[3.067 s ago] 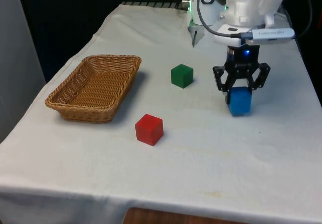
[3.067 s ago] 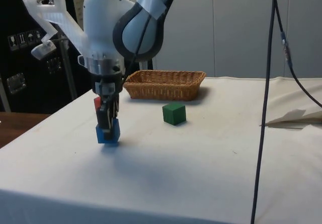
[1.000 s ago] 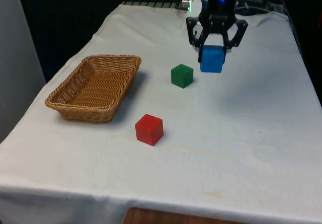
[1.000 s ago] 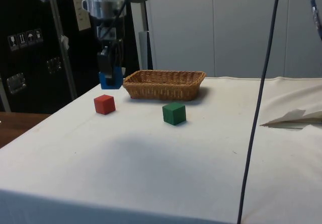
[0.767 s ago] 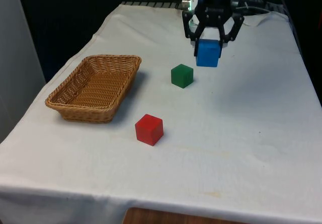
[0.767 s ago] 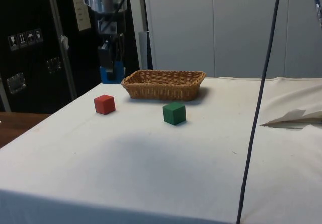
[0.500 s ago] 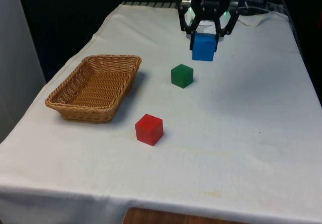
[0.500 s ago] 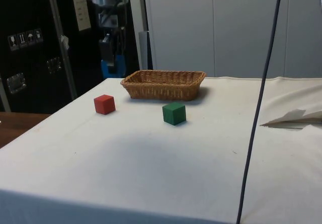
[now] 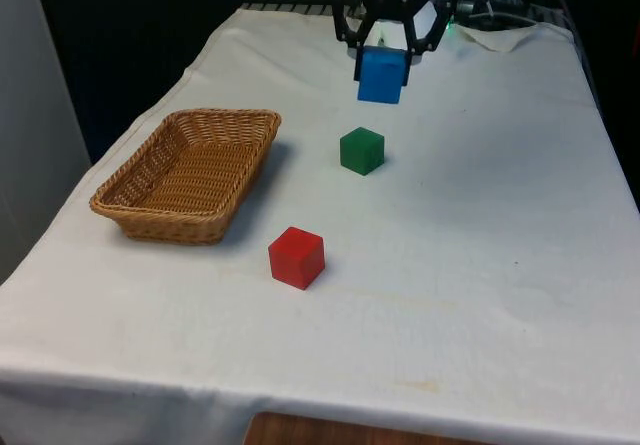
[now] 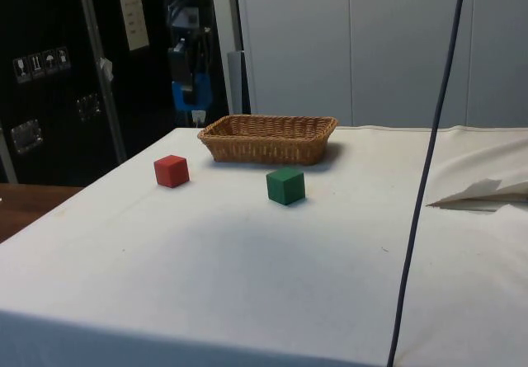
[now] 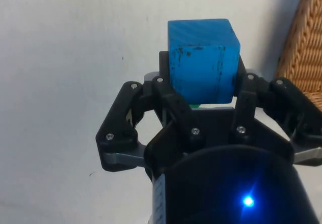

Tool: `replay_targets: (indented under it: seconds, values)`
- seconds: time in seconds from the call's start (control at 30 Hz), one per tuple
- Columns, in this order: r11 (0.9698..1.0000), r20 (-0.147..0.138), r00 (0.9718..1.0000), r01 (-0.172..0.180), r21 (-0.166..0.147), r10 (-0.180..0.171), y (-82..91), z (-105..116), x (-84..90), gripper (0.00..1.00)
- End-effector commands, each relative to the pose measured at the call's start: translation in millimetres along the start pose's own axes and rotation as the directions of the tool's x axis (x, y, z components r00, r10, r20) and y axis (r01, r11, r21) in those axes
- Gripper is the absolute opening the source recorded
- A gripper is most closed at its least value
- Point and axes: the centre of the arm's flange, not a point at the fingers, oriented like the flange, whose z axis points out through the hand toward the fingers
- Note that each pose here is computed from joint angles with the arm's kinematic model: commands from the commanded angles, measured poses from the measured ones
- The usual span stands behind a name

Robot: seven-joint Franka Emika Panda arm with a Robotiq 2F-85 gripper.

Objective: Pick up the blue cube and place it into the basket.

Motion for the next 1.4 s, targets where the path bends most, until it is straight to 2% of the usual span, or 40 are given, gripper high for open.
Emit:
replay_targets:
  seconds: [0.0,0.03,0.23,0.27,0.4,0.6,0.63,0.7,0.9,1.13,1.2,1.23,1.37]
  values:
    - [1.0000,0.002,1.0000,0.000,-0.005,0.000,3.9,-2,-1.7,0.00]
    - [1.0000,0.000,1.0000,0.000,0.000,0.000,0.0,0,0.0,0.00]
    - [0.9998,0.004,0.9999,-0.017,-0.011,0.017,18.0,-3,-4.1,0.00]
    - [0.9998,0.003,0.9999,-0.016,-0.009,0.016,15.0,-2,-2.1,0.00]
    - [0.9995,0.004,0.9996,-0.028,-0.016,0.028,29.1,-4,-5.5,0.00]
    - [0.9989,0.005,0.9991,-0.042,-0.023,0.042,42.1,-5,-7.1,0.00]
    - [0.9989,0.003,0.9992,-0.040,-0.023,0.040,39.0,-3,-5.0,0.00]
    - [0.9985,0.005,0.9988,-0.048,-0.028,0.048,48.6,-5,-8.2,0.00]
    - [0.9977,0.003,0.9982,-0.059,-0.033,0.059,57.1,-4,-8.3,0.00]
    - [0.9960,0.005,0.9969,-0.078,-0.045,0.078,77.7,-7,-13.1,0.00]
    - [0.9961,0.002,0.9970,-0.078,-0.043,0.078,74.7,-6,-11.2,0.00]
    - [0.9956,0.005,0.9966,-0.082,-0.046,0.082,81.7,-7,-14.0,0.00]
    - [0.9945,0.005,0.9958,-0.091,-0.051,0.092,89.8,-8,-15.5,0.00]
